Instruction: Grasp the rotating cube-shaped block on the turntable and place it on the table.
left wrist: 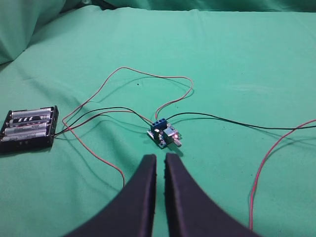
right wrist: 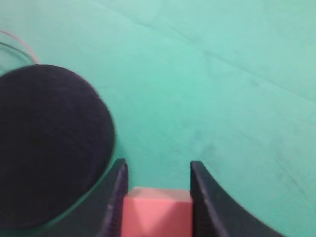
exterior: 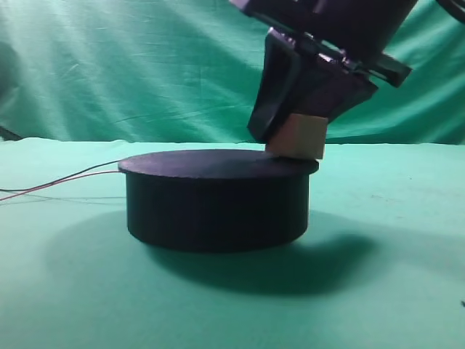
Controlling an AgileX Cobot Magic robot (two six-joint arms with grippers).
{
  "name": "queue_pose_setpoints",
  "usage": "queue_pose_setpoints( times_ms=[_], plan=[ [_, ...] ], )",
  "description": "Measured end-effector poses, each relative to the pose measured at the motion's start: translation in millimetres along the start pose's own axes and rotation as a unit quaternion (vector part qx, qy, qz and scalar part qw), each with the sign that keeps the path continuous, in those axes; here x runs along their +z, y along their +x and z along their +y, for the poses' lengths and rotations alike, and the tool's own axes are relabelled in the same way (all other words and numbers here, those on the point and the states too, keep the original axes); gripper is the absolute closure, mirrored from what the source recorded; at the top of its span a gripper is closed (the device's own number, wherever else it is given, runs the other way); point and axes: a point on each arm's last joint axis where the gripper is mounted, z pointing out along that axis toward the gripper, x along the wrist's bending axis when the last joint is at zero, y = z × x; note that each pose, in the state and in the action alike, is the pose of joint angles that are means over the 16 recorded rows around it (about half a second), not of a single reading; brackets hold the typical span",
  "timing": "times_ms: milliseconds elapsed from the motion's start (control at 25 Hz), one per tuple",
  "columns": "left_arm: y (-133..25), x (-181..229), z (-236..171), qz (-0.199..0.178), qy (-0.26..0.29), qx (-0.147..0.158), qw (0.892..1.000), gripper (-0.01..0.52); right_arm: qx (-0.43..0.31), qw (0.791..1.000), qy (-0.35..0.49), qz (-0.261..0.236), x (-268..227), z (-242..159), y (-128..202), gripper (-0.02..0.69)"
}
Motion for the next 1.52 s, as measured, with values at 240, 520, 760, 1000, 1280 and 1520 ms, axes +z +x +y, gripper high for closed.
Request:
queue_pose_setpoints(
  times_ms=[240, 520, 760, 1000, 1280, 1520],
  plan=[
    [0.0, 0.0, 0.0, 0.000, 0.000, 0.000, 1.000, 0.514, 0.060, 0.995, 0.012, -0.077, -5.8, -26.2, -26.5, 0.426],
    [0.0, 0.0, 0.0, 0.000, 0.000, 0.000, 1.000, 0.514, 0.095, 0.991, 0.006, -0.098, 6.3, -54.3, -36.0, 0.403],
    [0.0, 0.0, 0.0, 0.000, 0.000, 0.000, 1.000, 0.514, 0.108, 0.990, -0.011, -0.089, 11.5, -62.2, -35.2, 0.337],
    [0.0, 0.0, 0.0, 0.000, 0.000, 0.000, 1.000, 0.514, 0.119, 0.989, -0.004, -0.089, 6.7, -60.7, -34.4, 0.267],
    [0.0, 0.0, 0.0, 0.000, 0.000, 0.000, 1.000, 0.514, 0.128, 0.987, 0.006, -0.093, -21.3, -60.3, -30.8, 0.361],
    [0.0, 0.0, 0.0, 0.000, 0.000, 0.000, 1.000, 0.514, 0.132, 0.987, -0.006, -0.096, -64.4, -70.5, -24.8, 0.521]
  ],
)
